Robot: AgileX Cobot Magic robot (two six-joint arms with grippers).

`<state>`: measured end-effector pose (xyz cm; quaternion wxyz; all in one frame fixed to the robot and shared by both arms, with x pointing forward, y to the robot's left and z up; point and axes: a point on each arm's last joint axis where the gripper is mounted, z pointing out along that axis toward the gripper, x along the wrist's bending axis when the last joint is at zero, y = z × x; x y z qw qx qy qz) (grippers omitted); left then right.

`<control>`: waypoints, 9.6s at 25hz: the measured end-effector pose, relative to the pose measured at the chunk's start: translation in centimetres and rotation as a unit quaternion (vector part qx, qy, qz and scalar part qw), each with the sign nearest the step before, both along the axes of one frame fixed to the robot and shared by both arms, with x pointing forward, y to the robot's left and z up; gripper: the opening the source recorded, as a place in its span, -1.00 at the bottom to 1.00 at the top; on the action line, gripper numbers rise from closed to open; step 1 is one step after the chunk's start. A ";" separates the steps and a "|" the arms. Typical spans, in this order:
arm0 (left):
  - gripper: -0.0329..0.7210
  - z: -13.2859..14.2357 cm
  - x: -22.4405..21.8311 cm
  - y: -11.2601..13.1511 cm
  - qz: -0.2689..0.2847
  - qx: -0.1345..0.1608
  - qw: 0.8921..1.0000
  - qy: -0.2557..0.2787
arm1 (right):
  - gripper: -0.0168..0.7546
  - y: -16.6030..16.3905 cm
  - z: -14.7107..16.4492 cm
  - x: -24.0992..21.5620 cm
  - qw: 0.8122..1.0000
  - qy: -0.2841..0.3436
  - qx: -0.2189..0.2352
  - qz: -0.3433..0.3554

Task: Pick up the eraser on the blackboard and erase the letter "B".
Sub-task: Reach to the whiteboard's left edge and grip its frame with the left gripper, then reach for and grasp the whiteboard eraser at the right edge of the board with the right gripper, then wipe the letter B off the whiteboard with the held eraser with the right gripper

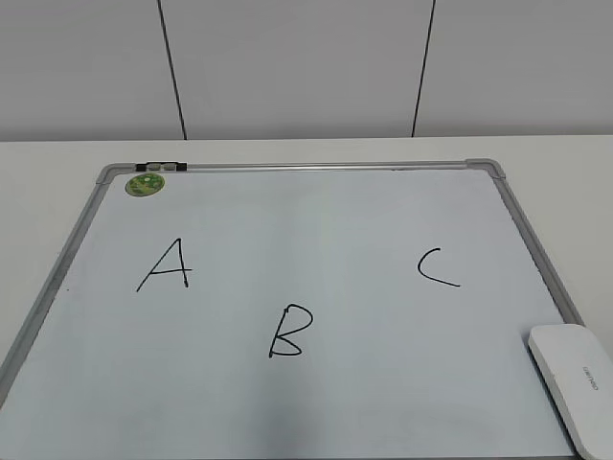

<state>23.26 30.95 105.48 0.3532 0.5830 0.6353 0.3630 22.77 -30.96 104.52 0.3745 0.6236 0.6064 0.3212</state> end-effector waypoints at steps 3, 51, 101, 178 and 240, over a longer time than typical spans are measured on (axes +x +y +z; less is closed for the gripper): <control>-0.30 0.0 0.0 0.0 0.000 0.000 1.000 0.000 | 0.43 0.0 0.0 0.0 1.000 0.000 0.000 0.000; -0.27 -2.0 36.8 -2.0 -0.009 -0.011 0.935 0.356 | 0.43 0.0 0.0 0.0 1.000 0.000 0.000 0.000; -0.86 -15.2 41.7 -2.6 -0.019 -0.022 0.870 0.493 | 0.43 0.2 3.3 4.1 0.999 0.046 -0.005 0.002; -0.86 -15.2 41.7 -2.8 -0.018 -0.034 0.870 0.492 | 0.41 4.6 -11.7 26.5 0.867 0.495 0.037 0.039; -0.86 -15.2 41.7 -2.8 -0.019 -0.035 0.870 0.492 | 0.40 34.7 -11.7 30.7 0.787 0.500 -0.107 0.346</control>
